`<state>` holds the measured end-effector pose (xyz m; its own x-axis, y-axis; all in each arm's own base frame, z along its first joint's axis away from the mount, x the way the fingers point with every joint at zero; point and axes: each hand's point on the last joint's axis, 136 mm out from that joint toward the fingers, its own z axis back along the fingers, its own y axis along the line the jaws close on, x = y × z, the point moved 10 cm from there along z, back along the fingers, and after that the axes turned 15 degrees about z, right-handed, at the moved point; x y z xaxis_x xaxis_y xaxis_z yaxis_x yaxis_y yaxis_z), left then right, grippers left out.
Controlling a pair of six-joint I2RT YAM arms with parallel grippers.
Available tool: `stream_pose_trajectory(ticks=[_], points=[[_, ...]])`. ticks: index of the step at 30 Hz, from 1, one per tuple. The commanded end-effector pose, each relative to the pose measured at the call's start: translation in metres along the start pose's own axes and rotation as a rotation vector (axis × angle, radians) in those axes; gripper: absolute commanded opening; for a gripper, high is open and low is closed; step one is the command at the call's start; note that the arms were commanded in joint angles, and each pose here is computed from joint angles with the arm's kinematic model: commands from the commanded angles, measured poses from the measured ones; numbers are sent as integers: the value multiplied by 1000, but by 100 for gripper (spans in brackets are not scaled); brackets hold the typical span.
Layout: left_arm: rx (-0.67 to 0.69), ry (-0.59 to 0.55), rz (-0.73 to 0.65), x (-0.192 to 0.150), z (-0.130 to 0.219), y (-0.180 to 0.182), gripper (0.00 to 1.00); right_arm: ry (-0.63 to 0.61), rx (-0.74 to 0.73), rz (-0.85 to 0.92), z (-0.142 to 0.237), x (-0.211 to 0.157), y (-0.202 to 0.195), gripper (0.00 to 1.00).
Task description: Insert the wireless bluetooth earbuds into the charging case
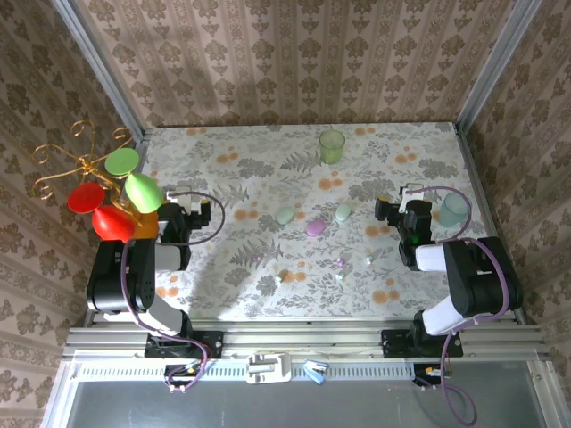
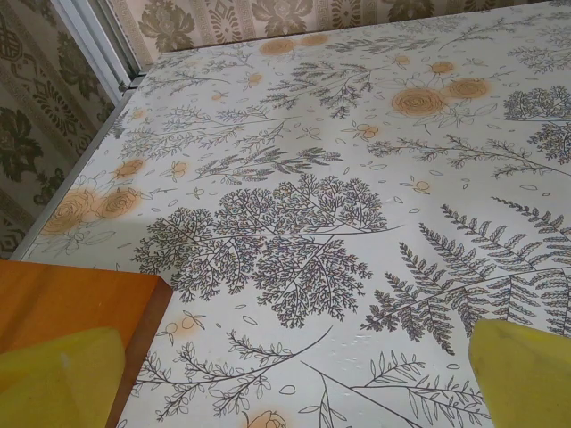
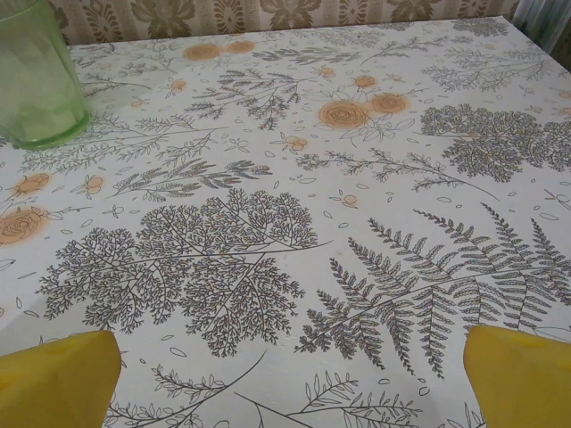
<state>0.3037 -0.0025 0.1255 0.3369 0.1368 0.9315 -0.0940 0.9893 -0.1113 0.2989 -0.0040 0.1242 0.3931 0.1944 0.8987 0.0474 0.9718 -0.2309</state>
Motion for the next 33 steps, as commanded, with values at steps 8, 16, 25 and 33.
stream_pose_trajectory(ticks=[8,16,25,33], points=[[-19,-20,10,3,-1,-3,100,-46,-4,13,-2,9,0,100],[-20,-21,9,4,-1,-3,100,-46,-5,12,-2,9,0,100],[-20,-22,11,3,0,-2,100,-42,-2,12,-3,9,0,100],[-54,-38,-16,0,4,-7,100,-49,17,21,-2,11,1,100]])
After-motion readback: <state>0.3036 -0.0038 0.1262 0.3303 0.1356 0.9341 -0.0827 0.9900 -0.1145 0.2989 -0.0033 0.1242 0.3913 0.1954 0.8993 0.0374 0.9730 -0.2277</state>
